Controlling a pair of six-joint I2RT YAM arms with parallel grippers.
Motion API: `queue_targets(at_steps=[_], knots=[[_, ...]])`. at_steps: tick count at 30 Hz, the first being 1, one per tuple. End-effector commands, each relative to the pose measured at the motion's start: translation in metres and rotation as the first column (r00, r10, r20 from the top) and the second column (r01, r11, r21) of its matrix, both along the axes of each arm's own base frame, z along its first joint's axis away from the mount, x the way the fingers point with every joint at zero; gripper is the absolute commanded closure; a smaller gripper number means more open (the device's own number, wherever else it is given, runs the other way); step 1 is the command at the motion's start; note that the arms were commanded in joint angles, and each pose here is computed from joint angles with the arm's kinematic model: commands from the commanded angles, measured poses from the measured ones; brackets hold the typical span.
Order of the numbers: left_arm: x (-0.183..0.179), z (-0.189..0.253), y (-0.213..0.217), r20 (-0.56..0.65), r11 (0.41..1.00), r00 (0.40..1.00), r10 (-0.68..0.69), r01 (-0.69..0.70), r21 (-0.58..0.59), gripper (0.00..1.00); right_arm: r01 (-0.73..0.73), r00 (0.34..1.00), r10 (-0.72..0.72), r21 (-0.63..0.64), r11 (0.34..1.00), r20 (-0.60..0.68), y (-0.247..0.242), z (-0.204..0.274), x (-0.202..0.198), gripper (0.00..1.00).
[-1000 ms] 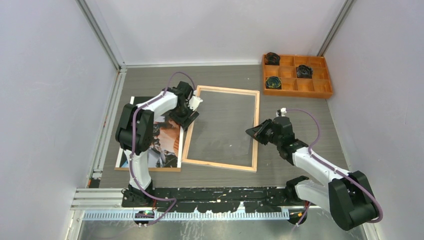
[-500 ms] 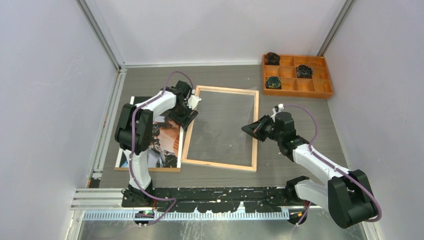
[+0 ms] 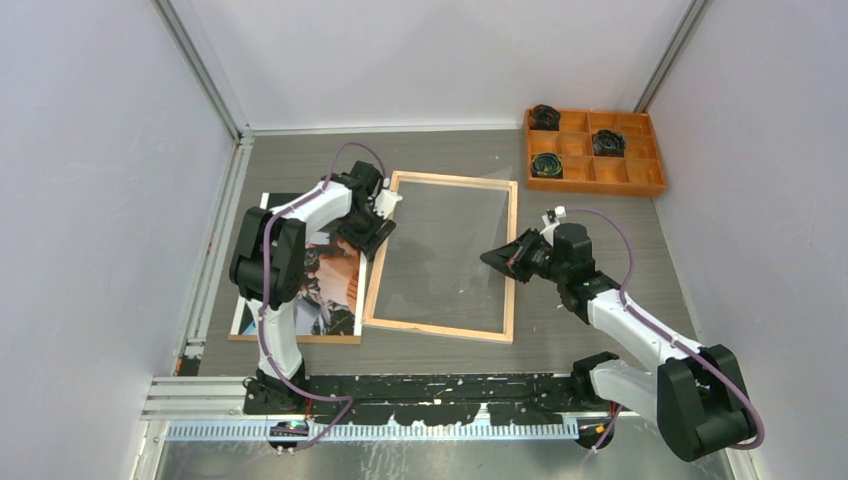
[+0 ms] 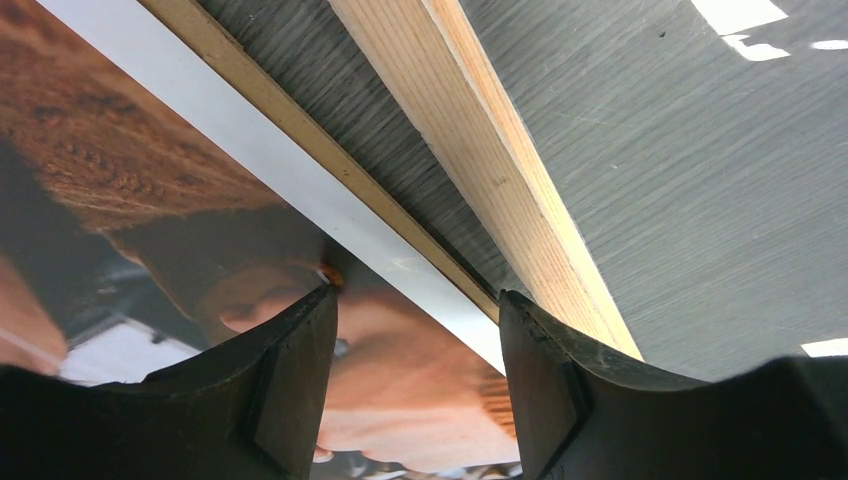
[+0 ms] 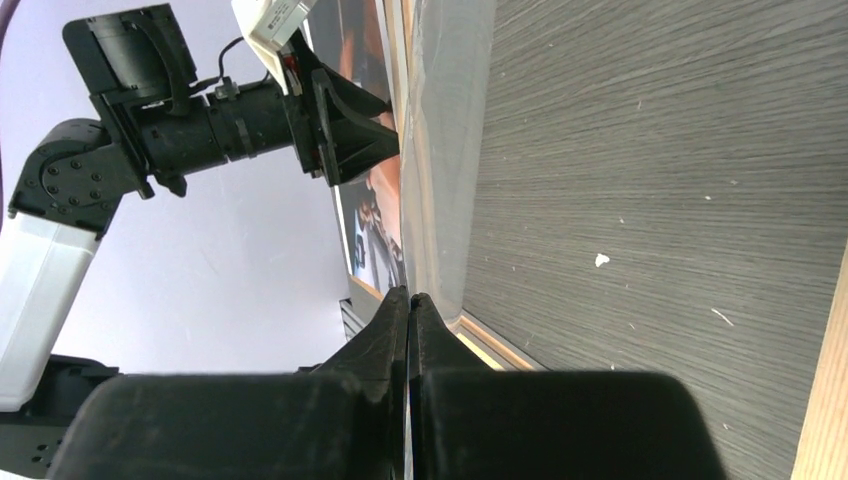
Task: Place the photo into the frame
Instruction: Place the photo frame item in the photo frame.
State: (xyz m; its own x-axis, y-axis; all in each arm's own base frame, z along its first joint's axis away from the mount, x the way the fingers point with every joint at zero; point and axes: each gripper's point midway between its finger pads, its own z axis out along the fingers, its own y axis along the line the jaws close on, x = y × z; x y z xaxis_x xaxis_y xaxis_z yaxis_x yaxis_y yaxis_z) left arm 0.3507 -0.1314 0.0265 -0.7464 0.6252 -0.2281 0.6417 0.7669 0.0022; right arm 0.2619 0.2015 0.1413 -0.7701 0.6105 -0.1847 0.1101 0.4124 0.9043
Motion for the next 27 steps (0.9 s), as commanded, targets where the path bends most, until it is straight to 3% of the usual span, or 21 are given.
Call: queue_targets(at_steps=[1, 3, 4, 8, 11, 18, 27], knots=[[0.01, 0.017, -0.005, 0.037, 0.999, 0.999, 0.024, -0.022, -0.05, 0.39, -0.074, 0.997, 0.074, -0.004, 0.997, 0.03, 0.004, 0.01, -0.011, 0.99], [0.009, 0.017, -0.005, 0.038, 0.999, 0.999, 0.022, -0.02, -0.051, 0.39, -0.08, 0.997, 0.081, -0.06, 0.995, 0.01, -0.001, -0.002, -0.016, 0.99], [0.009, 0.017, -0.005, 0.037, 0.999, 0.999, 0.022, -0.02, -0.05, 0.39, -0.079, 0.997, 0.08, -0.085, 0.993, 0.002, -0.003, -0.008, -0.016, 0.93], [0.01, 0.017, -0.005, 0.036, 0.998, 0.999, 0.024, -0.022, -0.051, 0.39, -0.078, 0.997, 0.075, -0.126, 0.989, -0.024, -0.005, -0.025, -0.009, 0.51], [0.009, 0.018, -0.006, 0.035, 0.998, 0.999, 0.023, -0.021, -0.054, 0.39, -0.074, 0.997, 0.07, -0.138, 0.988, -0.04, -0.004, -0.037, -0.001, 0.37], [0.009, 0.017, -0.005, 0.033, 0.999, 0.999, 0.02, -0.018, -0.049, 0.39, -0.061, 0.997, 0.052, -0.177, 0.982, -0.054, -0.005, -0.06, 0.013, 0.34], [0.01, 0.016, -0.006, 0.029, 0.999, 1.0, 0.01, -0.009, -0.048, 0.39, 0.001, 0.996, 0.019, -0.232, 0.973, 0.082, -0.013, -0.047, 0.047, 0.33]])
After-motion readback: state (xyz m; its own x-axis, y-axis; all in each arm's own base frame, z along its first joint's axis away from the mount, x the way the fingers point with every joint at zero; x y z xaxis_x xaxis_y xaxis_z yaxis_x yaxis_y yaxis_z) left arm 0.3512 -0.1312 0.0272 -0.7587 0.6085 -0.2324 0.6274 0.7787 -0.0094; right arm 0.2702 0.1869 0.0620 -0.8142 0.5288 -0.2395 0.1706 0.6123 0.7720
